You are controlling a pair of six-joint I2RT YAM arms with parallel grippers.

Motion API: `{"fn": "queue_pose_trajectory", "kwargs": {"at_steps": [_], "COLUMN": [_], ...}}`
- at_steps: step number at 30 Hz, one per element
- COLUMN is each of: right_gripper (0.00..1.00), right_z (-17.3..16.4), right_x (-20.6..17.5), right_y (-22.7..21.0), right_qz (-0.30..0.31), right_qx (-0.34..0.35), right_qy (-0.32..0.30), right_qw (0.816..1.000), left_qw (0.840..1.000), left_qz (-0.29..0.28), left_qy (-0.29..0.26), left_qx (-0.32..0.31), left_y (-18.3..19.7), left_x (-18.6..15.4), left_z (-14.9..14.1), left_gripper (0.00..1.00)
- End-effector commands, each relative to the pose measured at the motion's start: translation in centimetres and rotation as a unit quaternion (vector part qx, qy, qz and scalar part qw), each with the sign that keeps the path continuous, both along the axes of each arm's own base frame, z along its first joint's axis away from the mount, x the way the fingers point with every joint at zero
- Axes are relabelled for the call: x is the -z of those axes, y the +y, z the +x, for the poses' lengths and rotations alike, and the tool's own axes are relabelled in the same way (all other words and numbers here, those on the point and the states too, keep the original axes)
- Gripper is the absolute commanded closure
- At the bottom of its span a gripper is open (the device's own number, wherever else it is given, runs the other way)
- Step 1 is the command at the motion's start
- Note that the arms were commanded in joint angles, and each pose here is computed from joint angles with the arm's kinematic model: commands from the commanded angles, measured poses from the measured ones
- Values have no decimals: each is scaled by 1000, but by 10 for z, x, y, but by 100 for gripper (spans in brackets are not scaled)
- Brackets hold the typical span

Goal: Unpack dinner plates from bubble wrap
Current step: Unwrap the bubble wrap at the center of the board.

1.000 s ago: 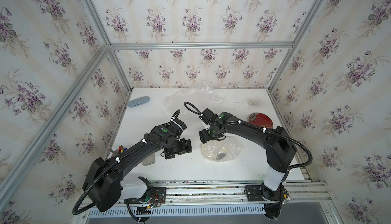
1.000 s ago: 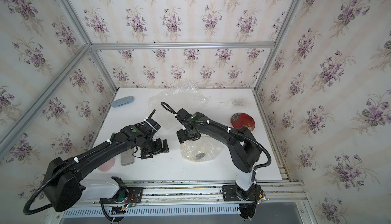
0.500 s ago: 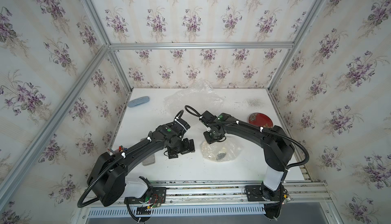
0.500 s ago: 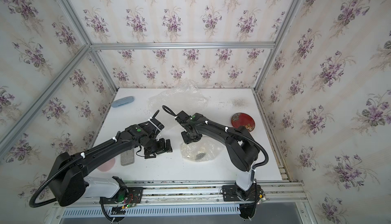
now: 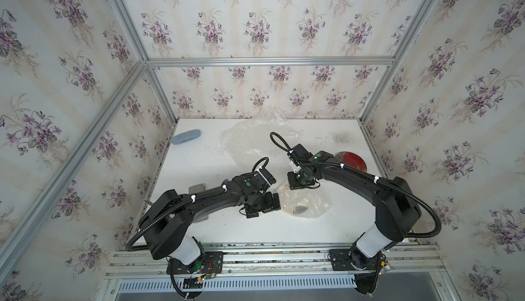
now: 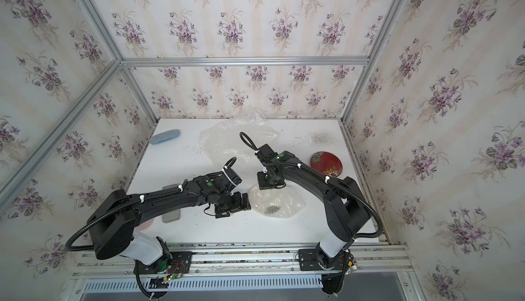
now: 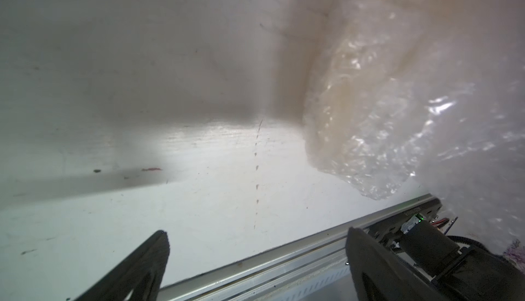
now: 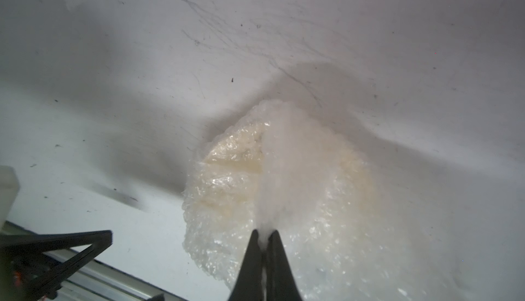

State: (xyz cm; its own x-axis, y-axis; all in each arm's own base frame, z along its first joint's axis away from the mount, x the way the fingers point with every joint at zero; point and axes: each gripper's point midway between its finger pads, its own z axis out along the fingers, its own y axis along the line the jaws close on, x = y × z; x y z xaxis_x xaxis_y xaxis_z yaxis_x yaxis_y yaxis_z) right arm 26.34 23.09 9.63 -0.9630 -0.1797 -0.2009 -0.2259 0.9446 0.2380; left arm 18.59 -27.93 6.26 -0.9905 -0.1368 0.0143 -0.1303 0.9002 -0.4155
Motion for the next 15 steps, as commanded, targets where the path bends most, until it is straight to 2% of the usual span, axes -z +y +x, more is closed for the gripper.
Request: {"fn": "queue_pose_trajectory", "kwargs": {"at_steps": [1,10,15], "right_gripper": [100,100,100], "right_z": [-2,-9,-9], "right_x": [-16,-33,-41], "right_y": [11,6,9], "right_qz": [73,117,136], "right_qx": [19,40,47], "right_qy": [12,15,12], "right_qw": [997,992,990], "left_qw": [997,990,990], "left_qz": [-55,-117,-123], "left_qy": [-35,-71,-58], "left_qx": [-32,-26,-26], "left_y": [-25,-64,-73], "left_x": [-9,-26,-17], "left_z": [23,51,53], "left_gripper": [1,1,1]}}
